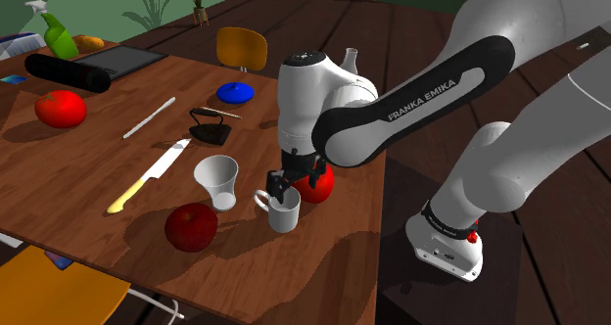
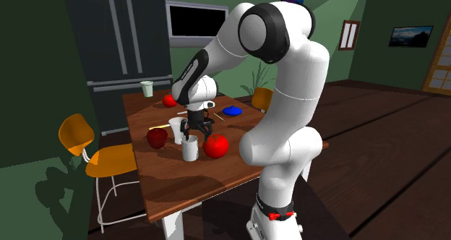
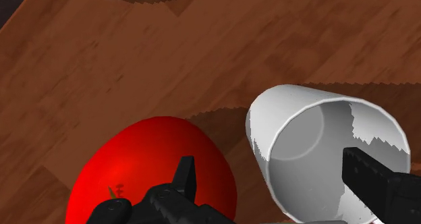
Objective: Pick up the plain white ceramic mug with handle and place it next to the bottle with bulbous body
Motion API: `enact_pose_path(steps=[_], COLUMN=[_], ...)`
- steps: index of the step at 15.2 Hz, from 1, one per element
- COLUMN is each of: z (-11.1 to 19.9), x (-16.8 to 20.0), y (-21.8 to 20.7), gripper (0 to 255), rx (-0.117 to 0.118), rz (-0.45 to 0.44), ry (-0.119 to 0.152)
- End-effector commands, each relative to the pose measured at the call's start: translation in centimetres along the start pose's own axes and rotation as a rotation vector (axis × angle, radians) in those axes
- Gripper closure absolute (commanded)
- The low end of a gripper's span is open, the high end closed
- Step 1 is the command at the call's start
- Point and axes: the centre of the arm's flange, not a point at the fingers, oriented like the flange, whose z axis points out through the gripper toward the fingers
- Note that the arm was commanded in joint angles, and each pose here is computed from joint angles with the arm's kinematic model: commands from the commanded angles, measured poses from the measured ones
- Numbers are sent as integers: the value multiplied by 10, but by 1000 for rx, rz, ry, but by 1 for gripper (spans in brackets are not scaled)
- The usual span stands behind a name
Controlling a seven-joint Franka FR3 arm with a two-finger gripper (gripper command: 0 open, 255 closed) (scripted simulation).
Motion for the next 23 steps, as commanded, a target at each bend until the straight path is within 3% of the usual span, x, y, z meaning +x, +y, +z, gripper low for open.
enact_pose_path(steps=[1, 10, 23], z=[1, 0, -68], x=[0, 0, -4], y=[0, 0, 0], gripper=[255, 255, 255], rx=[-1, -1, -1], rz=[0, 0, 0], ry=[-1, -1, -1])
